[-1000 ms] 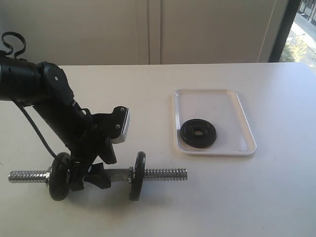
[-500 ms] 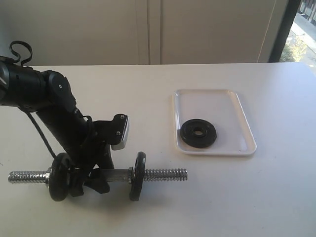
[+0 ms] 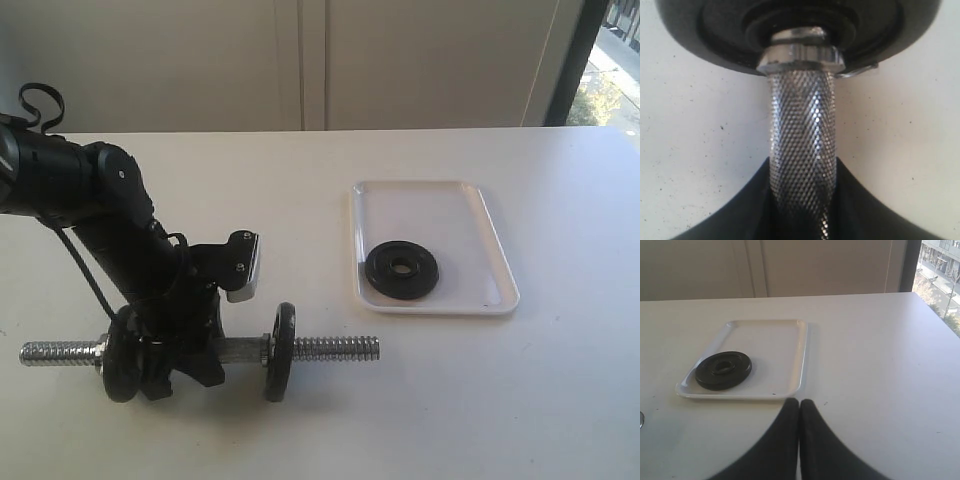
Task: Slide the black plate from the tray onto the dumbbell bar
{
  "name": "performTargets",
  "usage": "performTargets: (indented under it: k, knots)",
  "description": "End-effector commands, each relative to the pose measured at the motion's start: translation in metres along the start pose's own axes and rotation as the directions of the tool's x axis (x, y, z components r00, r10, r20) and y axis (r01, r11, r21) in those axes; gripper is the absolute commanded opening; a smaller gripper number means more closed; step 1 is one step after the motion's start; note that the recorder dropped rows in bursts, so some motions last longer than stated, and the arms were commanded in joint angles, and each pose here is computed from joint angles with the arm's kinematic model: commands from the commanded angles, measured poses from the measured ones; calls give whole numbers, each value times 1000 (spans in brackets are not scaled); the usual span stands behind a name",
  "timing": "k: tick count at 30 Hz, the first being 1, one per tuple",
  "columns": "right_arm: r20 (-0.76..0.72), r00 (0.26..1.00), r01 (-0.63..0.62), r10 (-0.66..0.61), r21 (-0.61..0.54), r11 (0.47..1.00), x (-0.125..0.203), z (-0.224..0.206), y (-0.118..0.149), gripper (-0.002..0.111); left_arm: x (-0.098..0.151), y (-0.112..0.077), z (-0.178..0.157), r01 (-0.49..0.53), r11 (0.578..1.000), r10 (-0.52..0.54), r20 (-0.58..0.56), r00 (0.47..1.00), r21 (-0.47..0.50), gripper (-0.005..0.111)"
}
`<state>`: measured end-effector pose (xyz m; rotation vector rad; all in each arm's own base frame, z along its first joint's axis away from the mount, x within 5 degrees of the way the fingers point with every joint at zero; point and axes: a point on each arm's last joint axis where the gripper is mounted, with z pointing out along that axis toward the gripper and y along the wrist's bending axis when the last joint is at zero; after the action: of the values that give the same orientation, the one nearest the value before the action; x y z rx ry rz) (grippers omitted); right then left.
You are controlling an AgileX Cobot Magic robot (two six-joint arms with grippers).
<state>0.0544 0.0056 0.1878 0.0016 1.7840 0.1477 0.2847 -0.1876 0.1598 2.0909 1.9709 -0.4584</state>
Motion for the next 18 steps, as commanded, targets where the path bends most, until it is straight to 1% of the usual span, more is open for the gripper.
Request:
performTargets:
  k: [1,7,10,14,18]
  knots:
    - [8,1000,-3,3,-1,1000,1,0,0,0,-2,1,1,10,999,-10,20,1000,-30,0]
    - [8,1000,-3,3,-1,1000,1,0,0,0,-2,2,1,11,999,-10,21,1000,-40,0]
    - [8,1000,-3,3,-1,1000,1,0,0,0,-2,0,1,12,1000,-12,22,1000,-22,0]
    - [8,1000,-3,3,-1,1000,1,0,0,0,-8,0,-1,67,998,-65,84,994,-15,0]
    - [8,1000,-3,3,-1,1000,1,0,0,0,-12,-2,-9,70,997,-67,110,992,-30,0]
